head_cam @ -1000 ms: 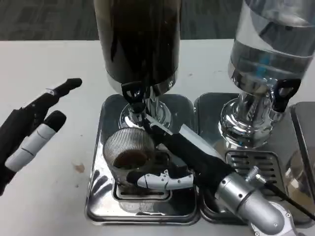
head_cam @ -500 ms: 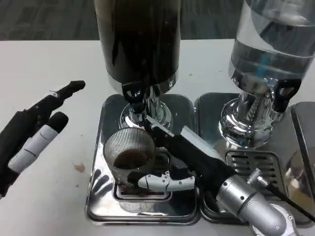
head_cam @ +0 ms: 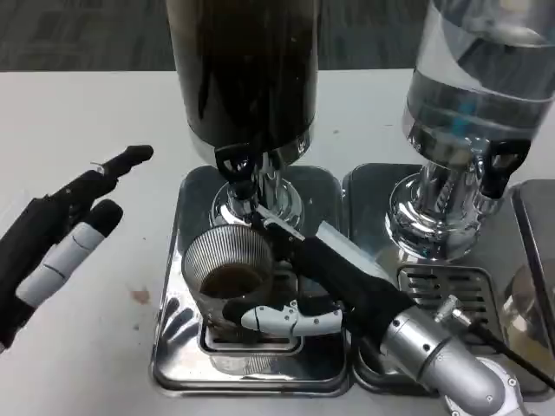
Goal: Grasp the cup under the faucet to collect the drink, then remove the cup.
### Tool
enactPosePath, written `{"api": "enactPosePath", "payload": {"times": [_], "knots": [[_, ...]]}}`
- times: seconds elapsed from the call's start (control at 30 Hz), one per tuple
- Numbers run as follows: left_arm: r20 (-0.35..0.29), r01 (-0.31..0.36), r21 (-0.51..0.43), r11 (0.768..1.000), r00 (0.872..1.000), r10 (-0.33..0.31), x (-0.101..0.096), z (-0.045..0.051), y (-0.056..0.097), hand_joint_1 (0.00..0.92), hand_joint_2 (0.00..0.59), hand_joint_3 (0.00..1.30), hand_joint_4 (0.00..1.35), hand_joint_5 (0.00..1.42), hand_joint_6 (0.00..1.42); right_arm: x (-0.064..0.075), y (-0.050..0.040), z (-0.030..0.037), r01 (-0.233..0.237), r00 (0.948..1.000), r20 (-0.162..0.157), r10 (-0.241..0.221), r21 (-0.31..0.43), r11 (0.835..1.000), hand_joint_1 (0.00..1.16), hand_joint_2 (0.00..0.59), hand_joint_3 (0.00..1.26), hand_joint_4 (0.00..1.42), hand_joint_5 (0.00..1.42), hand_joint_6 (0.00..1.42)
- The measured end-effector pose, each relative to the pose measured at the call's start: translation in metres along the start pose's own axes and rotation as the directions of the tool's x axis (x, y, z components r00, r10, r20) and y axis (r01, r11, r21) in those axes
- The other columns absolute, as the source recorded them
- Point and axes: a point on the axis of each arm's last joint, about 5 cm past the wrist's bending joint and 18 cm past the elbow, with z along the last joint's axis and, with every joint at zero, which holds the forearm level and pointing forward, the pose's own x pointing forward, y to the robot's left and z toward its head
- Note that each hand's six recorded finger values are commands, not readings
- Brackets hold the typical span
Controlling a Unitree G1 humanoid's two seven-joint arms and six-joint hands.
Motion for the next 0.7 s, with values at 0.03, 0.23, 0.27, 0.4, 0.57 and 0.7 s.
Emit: {"api": "enactPosePath", "payload": {"times": [0.03,0.23,0.27,0.4,0.57,0.7], "knots": [[-0.001,0.0,0.0,1.0,1.0,0.0,0.0,-0.0002,0.0,0.0,0.113,0.18,0.09,0.05,0.04,0.0001,0.0,0.0,0.0,1.0,0.0,0.0,0.0,1.0,0.69,0.199,0.0,0.0,0.0,0.12],[-0.004,0.004,-0.002,1.0,1.0,-0.004,-0.0003,-0.0007,0.0,0.0,0.113,0.18,0.09,0.05,0.04,0.0022,-0.0007,0.0007,-0.008,1.0,-0.005,0.008,-0.007,1.0,0.69,0.195,0.0,0.0,0.0,0.12],[-0.004,0.004,-0.002,1.0,1.0,-0.004,-0.0003,-0.0007,0.0,0.0,0.113,0.18,0.09,0.05,0.04,0.0023,-0.0007,0.0007,-0.009,0.9999,-0.007,0.009,-0.01,1.0,0.69,0.196,0.0,0.0,0.0,0.12],[-0.004,0.004,-0.002,1.0,1.0,-0.004,-0.0003,-0.0008,0.0,0.0,0.113,0.18,0.09,0.05,0.04,0.0029,-0.001,0.0009,-0.012,0.9998,-0.015,0.011,-0.022,1.0,0.69,0.198,0.0,0.0,0.0,0.11],[-0.006,0.004,-0.003,1.0,1.0,-0.004,-0.0003,-0.0011,0.0001,0.0,0.114,0.18,0.09,0.05,0.04,0.0044,-0.002,0.0016,-0.016,0.9994,-0.03,0.014,-0.047,0.999,0.7,0.197,0.0,0.0,0.0,0.11],[-0.01,0.003,-0.006,1.0,1.0,-0.003,-0.0004,-0.002,0.0002,0.0,0.117,0.18,0.09,0.05,0.04,0.005,-0.0012,0.0019,-0.012,0.9993,-0.037,0.009,-0.056,0.998,0.73,0.194,0.0,0.0,0.02,0.14]]}}
